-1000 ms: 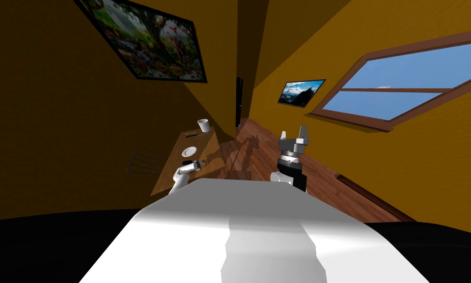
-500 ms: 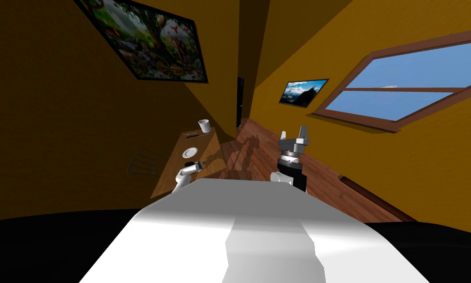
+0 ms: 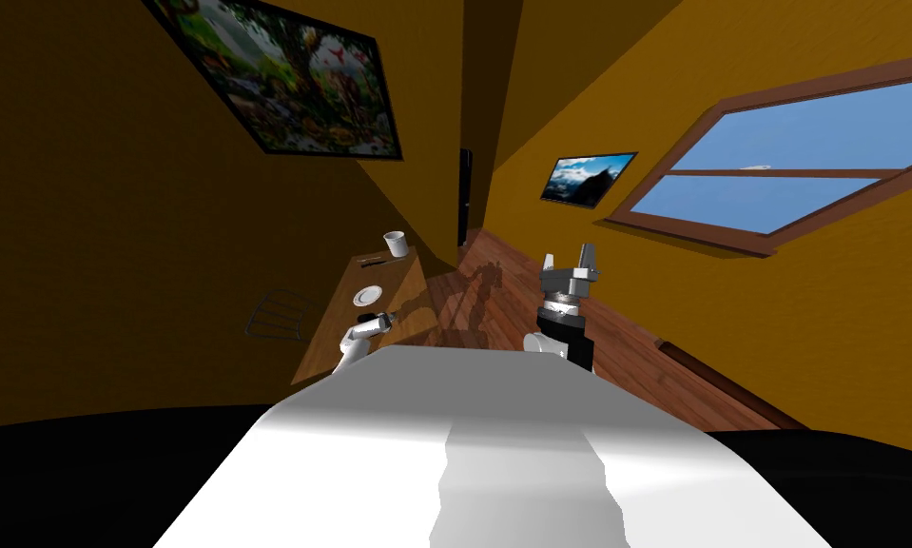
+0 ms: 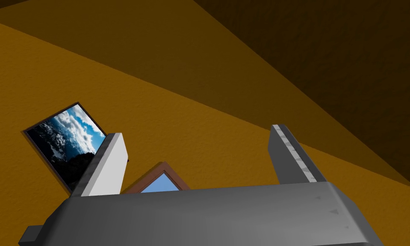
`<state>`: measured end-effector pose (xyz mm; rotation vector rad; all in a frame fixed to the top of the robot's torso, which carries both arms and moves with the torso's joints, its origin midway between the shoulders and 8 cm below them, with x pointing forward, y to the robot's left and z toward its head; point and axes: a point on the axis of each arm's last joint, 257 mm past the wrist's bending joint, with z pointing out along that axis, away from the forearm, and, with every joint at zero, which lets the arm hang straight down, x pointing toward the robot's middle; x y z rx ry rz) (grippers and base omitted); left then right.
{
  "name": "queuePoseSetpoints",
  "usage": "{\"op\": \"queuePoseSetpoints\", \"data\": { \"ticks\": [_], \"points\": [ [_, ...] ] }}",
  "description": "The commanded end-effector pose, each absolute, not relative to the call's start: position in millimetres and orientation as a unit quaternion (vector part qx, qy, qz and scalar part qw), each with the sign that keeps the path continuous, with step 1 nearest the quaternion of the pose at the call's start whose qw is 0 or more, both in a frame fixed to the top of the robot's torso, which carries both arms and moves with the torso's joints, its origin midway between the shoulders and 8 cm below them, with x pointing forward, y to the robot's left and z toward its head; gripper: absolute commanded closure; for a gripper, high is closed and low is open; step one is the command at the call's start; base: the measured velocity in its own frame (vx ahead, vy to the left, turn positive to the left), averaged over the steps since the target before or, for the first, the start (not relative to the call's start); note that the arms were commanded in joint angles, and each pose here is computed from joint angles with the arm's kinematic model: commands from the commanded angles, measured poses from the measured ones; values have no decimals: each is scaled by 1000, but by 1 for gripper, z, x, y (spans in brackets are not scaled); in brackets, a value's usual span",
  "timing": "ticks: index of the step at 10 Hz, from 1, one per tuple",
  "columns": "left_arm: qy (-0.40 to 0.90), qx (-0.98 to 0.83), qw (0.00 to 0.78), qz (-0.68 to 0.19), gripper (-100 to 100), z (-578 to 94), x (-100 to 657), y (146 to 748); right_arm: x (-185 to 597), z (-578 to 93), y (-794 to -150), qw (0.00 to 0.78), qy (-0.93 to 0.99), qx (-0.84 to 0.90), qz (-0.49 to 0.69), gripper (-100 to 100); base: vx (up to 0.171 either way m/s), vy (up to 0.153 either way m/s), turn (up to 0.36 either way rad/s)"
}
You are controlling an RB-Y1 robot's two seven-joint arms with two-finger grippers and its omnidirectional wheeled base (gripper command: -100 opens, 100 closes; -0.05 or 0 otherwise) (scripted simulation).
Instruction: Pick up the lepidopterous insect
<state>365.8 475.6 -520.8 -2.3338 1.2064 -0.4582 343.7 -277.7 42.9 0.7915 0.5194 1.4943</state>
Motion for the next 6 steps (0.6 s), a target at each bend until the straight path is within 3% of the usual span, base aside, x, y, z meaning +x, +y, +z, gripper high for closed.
{"op": "queuePoseSetpoints", "data": {
  "ticks": [1,2,5,6],
  "points": [
    [440,-851,235,-167,0,-521,366,476,344,43,-278,634,227,346,653,0,0,0,0],
    [438,-852,233,-165,100,-515,366,480,344,43,-278,634,227,346,653,0,-48,-39,-22],
    [438,-852,235,-166,100,-508,369,484,344,43,-278,634,227,346,654,0,-48,-41,-9],
    [438,-852,234,-165,0,-508,368,484,344,43,-278,634,227,346,654,0,-5,-5,1]
  ]
}}
